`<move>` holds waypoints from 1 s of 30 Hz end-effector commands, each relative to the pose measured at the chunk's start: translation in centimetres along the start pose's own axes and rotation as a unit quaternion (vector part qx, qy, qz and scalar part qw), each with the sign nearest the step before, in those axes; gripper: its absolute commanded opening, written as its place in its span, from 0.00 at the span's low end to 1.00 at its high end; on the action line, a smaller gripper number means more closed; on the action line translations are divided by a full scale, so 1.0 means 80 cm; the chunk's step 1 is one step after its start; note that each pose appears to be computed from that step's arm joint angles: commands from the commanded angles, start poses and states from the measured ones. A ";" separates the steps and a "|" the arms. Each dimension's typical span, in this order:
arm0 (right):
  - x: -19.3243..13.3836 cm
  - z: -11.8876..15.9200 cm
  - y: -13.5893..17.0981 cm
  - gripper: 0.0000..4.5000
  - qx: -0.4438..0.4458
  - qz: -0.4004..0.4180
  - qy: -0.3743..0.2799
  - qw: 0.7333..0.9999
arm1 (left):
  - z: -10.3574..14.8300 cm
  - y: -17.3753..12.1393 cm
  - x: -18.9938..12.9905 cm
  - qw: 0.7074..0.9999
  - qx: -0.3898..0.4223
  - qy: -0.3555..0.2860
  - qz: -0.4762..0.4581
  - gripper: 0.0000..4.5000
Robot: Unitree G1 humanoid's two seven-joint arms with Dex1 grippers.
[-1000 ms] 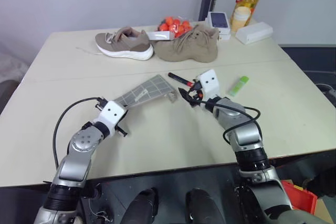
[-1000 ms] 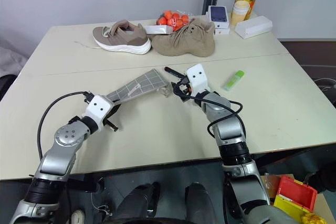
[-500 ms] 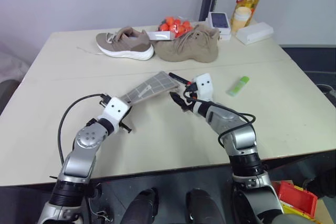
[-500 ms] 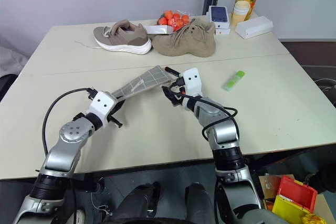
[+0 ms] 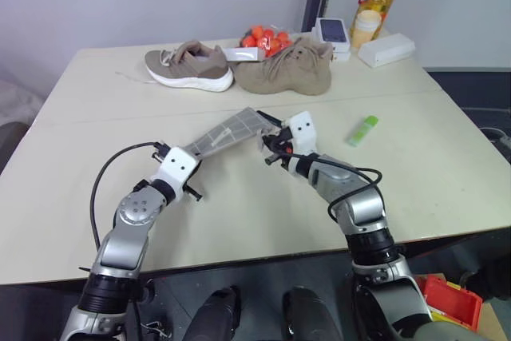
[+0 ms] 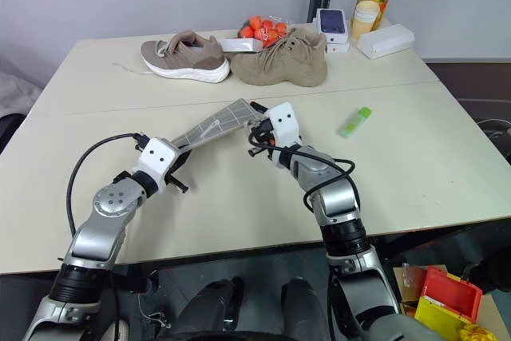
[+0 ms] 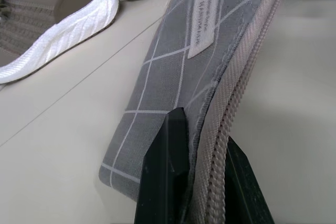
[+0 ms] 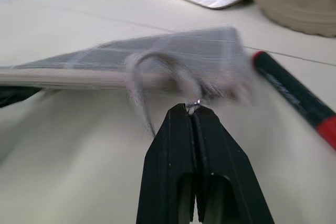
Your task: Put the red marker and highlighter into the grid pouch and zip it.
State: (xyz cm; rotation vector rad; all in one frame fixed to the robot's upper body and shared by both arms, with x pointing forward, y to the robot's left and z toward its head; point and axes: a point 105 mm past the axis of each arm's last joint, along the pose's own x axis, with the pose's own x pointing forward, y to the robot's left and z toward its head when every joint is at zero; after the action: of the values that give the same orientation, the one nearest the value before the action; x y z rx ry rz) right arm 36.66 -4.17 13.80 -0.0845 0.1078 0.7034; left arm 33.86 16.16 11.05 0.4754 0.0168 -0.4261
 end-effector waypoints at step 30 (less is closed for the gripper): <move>0.001 0.055 0.047 0.65 -0.116 0.113 -0.026 0.986 | 0.007 0.024 0.008 0.998 0.005 -0.008 0.067 0.00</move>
State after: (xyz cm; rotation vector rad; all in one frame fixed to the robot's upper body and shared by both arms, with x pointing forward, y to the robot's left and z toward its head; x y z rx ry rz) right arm 33.87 0.40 16.14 -0.2550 0.0484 1.0014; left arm 34.80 15.62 10.91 0.4578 0.0070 -0.3661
